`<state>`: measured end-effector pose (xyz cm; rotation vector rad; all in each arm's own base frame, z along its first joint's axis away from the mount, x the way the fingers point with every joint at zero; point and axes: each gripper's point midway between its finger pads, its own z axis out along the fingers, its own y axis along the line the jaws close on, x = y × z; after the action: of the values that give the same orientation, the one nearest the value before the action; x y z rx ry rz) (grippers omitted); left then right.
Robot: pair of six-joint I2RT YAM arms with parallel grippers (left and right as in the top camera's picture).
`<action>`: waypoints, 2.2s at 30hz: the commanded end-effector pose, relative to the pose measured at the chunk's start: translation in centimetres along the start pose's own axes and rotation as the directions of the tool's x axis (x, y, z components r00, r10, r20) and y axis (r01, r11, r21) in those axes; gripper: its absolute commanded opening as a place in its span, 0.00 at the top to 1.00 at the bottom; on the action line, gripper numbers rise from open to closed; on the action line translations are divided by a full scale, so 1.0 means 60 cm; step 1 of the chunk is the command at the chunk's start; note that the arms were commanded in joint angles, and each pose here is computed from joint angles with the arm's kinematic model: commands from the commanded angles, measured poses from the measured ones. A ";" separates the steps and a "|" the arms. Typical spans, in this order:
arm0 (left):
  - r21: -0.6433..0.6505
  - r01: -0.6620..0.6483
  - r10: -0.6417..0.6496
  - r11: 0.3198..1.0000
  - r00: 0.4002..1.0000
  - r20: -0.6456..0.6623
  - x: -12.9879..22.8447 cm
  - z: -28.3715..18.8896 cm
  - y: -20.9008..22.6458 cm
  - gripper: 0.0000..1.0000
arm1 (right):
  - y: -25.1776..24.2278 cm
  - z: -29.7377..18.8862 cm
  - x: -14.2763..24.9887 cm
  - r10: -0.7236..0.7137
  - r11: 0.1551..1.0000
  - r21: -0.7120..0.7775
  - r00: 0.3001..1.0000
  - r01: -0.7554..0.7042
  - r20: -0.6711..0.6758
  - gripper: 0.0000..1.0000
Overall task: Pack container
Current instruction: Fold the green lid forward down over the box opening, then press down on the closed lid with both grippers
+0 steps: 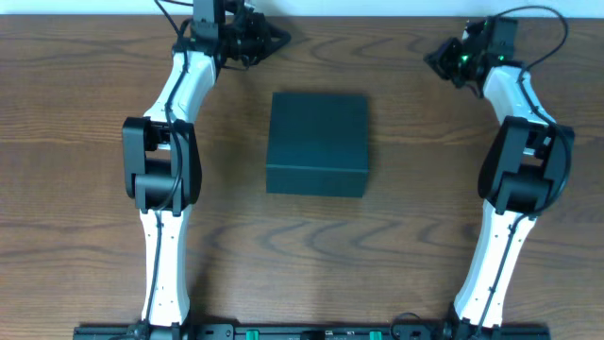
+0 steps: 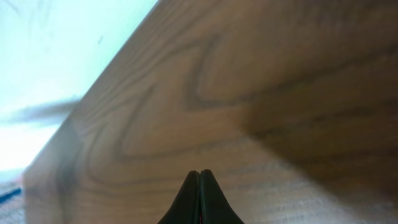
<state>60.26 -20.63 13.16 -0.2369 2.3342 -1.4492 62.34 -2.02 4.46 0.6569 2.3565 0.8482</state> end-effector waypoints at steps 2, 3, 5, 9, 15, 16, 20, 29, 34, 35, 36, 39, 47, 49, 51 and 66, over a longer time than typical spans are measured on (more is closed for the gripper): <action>-0.180 -0.208 0.222 0.961 0.973 0.063 -0.031 -0.031 -0.056 0.94 | 0.119 -0.103 -0.067 -0.258 0.965 -0.016 0.961 0.261 0.103 0.98; -0.229 -0.243 0.261 0.943 0.964 0.048 -0.026 -0.039 -0.065 0.94 | 0.133 -0.118 -0.066 -0.298 0.954 -0.012 0.950 0.300 0.098 0.99; -0.289 -0.330 0.345 0.899 0.939 0.001 -0.009 -0.051 -0.092 0.94 | 0.160 -0.149 -0.057 -0.368 0.929 -0.005 0.927 0.369 0.079 0.98; -0.273 -0.478 0.462 0.835 0.878 -0.123 0.048 -0.055 -0.145 0.94 | 0.184 -0.193 -0.016 -0.424 0.906 0.003 0.906 0.424 0.001 0.98; -0.264 -0.554 0.453 0.789 0.816 -0.359 0.155 -0.058 -0.129 0.94 | 0.202 -0.243 0.067 -0.490 0.868 -0.006 0.857 0.496 -0.158 0.98; -0.259 -0.561 0.440 0.786 0.802 -0.403 0.174 -0.061 -0.123 0.94 | 0.205 -0.252 0.084 -0.497 0.863 -0.007 0.847 0.504 -0.189 0.98; -0.248 -0.590 0.407 0.769 0.750 -0.521 0.223 -0.080 -0.105 0.94 | 0.214 -0.292 0.138 -0.506 0.846 0.017 0.812 0.533 -0.289 0.99; -0.229 -0.621 0.393 0.750 0.696 -0.601 0.259 -0.128 -0.116 0.94 | 0.281 -0.398 0.219 -0.654 0.711 0.045 0.683 0.702 -0.327 0.99; -0.234 -0.622 0.417 0.747 0.713 -0.564 0.250 -0.165 -0.145 0.94 | 0.293 -0.446 0.246 -0.710 0.653 0.083 0.647 0.753 -0.278 0.98; -0.235 -0.623 0.419 0.746 0.714 -0.561 0.251 -0.170 -0.147 0.94 | 0.287 -0.450 0.255 -0.716 0.648 0.082 0.643 0.757 -0.272 0.98; -0.235 -0.623 0.420 0.746 0.714 -0.560 0.253 -0.172 -0.148 0.94 | 0.280 -0.453 0.262 -0.717 0.647 0.085 0.642 0.758 -0.271 0.98; -0.233 -0.621 0.412 0.748 0.710 -0.570 0.266 -0.172 -0.141 0.94 | 0.249 -0.450 0.288 -0.724 0.637 0.082 0.631 0.766 -0.278 0.98; -0.268 -0.628 0.404 0.731 0.714 -0.572 0.314 -0.198 -0.084 0.94 | 0.187 -0.436 0.339 -0.741 0.629 0.090 0.630 0.772 -0.233 0.98; -0.270 -0.630 0.408 0.729 0.715 -0.567 0.330 -0.201 -0.065 0.94 | 0.169 -0.426 0.355 -0.733 0.634 0.086 0.632 0.769 -0.250 0.98; -0.268 -0.627 0.404 0.731 0.715 -0.571 0.350 -0.198 -0.050 0.94 | 0.154 -0.415 0.371 -0.715 0.648 0.081 0.642 0.757 -0.279 0.98; -0.273 -0.704 0.460 0.655 0.659 -0.595 0.397 -0.130 -0.004 0.94 | 0.107 -0.392 0.432 -0.670 0.678 0.035 0.637 0.735 -0.382 0.98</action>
<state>34.59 -23.18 10.85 0.8668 2.7257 -0.6640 30.61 7.48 15.85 -0.4155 2.6830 0.3543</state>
